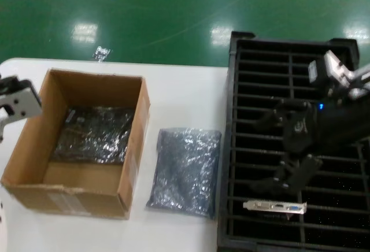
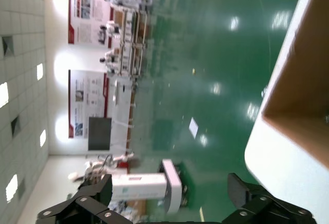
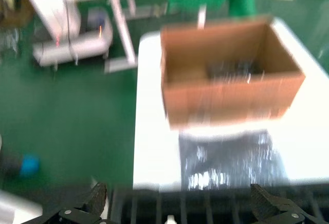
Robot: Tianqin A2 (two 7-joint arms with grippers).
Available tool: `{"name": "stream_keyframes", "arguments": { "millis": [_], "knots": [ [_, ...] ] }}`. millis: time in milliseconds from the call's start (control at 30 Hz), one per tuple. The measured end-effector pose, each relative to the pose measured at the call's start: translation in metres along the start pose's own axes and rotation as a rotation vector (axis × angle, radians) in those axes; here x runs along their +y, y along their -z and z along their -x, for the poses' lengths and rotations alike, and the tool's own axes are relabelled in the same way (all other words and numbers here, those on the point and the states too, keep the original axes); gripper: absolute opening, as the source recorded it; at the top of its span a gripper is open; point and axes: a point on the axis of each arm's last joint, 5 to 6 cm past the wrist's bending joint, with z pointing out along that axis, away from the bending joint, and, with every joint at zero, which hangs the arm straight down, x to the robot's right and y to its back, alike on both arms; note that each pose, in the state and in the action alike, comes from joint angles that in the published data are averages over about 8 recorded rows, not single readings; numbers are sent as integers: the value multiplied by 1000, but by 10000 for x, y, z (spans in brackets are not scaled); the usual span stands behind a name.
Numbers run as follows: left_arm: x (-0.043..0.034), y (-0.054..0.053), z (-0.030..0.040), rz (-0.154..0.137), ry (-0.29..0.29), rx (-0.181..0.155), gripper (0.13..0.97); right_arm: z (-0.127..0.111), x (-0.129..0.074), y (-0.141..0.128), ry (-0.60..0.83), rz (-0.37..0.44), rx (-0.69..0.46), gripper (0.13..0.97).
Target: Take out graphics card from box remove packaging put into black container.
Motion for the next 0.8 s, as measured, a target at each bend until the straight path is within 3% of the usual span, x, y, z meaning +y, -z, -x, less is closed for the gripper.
{"name": "stream_keyframes", "arguments": {
  "millis": [133, 267, 400, 567, 800],
  "knots": [
    [-24, 34, -34, 37, -47, -10, 776, -45, 43, 11, -55, -140, 14, 966],
    [-73, 61, -73, 33, -62, -3, 845, -53, 43, 50, -99, -247, 25, 966],
    [-126, 79, -109, 5, -61, 9, 880, -27, 30, 98, -155, -364, 16, 966],
    [-193, 104, -152, -51, -48, 26, 908, 42, 33, 116, -229, -495, -6, 966],
    [-243, 146, -214, -119, 12, 59, 955, 136, 43, 98, -288, -534, 0, 966]
  ]
}}
